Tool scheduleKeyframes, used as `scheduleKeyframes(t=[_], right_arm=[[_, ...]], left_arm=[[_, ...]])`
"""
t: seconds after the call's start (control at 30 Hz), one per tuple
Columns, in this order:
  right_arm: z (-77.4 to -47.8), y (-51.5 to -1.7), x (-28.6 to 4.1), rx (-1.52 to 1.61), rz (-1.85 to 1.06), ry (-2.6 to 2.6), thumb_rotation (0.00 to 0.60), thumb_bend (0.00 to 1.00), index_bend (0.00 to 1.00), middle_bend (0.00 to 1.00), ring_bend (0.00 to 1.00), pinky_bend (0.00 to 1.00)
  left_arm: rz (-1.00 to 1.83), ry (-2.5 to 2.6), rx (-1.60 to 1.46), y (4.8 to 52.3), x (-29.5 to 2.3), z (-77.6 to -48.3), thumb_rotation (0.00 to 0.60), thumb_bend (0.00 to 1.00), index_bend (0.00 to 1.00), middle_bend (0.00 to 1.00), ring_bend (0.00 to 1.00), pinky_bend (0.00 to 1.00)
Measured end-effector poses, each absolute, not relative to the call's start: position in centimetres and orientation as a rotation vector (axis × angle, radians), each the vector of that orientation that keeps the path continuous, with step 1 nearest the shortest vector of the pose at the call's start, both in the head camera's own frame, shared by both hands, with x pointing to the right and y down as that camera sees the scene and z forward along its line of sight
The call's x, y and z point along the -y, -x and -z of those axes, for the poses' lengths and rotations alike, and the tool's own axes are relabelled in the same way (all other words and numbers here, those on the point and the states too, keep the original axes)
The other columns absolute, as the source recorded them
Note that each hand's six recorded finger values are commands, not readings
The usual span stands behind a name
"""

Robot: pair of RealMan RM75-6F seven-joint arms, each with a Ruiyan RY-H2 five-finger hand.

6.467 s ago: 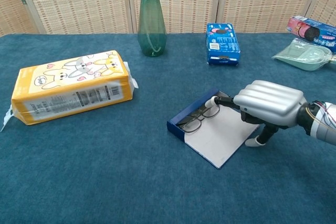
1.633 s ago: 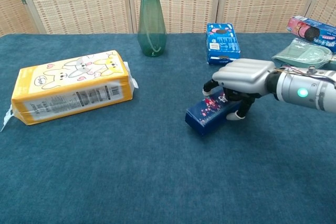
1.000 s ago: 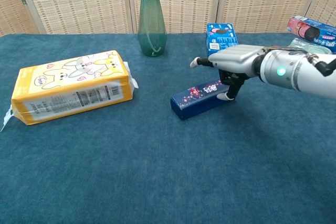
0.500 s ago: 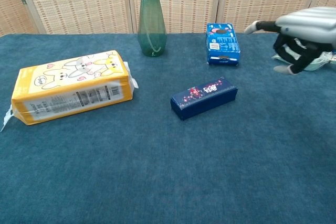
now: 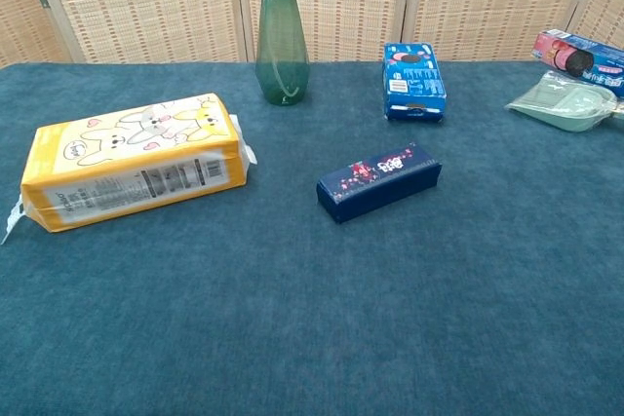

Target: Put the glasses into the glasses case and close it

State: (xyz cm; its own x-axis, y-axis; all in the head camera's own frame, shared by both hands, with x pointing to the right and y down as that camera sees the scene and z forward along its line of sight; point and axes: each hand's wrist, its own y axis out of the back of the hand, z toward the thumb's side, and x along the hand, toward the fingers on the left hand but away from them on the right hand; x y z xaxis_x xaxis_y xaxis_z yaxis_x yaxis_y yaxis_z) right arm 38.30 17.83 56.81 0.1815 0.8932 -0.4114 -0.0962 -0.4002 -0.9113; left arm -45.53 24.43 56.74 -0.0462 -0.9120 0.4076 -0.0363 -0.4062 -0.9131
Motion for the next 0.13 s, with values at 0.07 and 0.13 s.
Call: scheduleKeyframes(t=[0.07,0.13], right_arm=[[-56.34,-39.04,-18.62,0.814,-1.376,1.553,0.600,0.35,0.16,0.45,0.45,0.59],[-56.12,-39.61,-19.18,0.835,-1.377,1.556,0.600,0.35,0.16,0.45,0.45,0.59]], left_arm=[[1.534,1.509,-1.041,45.22,-24.42,-56.67,0.600,0.19,0.21,0.24,0.20,0.28],[1.532,1.514,-1.040,45.02,-24.43,-56.73,0.600,0.19,0.21,0.24,0.20,0.28]])
